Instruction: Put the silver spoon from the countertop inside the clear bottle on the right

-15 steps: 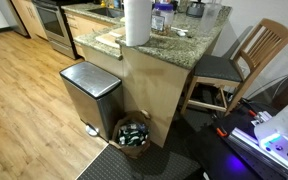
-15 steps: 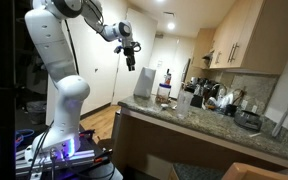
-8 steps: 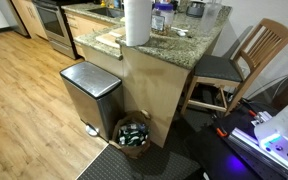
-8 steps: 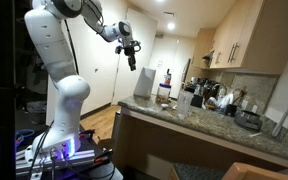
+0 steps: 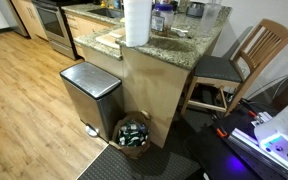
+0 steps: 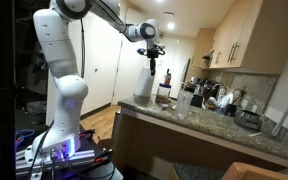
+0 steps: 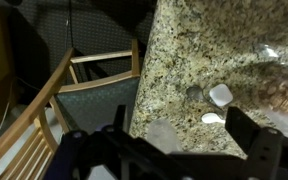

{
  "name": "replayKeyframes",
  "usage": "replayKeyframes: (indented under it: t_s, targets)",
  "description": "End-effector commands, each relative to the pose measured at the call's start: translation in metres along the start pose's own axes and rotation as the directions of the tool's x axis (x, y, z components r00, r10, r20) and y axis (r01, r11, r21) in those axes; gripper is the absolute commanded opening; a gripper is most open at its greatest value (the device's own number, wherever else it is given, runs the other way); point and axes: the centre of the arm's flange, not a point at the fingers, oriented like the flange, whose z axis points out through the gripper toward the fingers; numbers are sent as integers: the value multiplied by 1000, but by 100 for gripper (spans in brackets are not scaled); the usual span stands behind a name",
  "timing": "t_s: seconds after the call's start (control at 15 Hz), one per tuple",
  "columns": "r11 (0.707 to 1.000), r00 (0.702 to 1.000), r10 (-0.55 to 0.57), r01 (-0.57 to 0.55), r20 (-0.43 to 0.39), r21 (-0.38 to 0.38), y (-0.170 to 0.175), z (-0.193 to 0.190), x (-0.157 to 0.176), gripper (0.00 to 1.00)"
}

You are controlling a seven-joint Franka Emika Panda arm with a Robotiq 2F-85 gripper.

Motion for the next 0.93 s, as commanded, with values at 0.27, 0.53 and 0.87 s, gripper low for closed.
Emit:
replayKeyframes:
  t_s: [0.27, 0.53, 0.87]
  targets:
    - [987, 986, 147, -151, 78, 49, -15, 22, 21, 100]
    - [948, 944, 308, -314, 120, 38, -18, 58, 47, 100]
    - [821, 818, 551, -567, 164, 71, -23, 115, 79, 100]
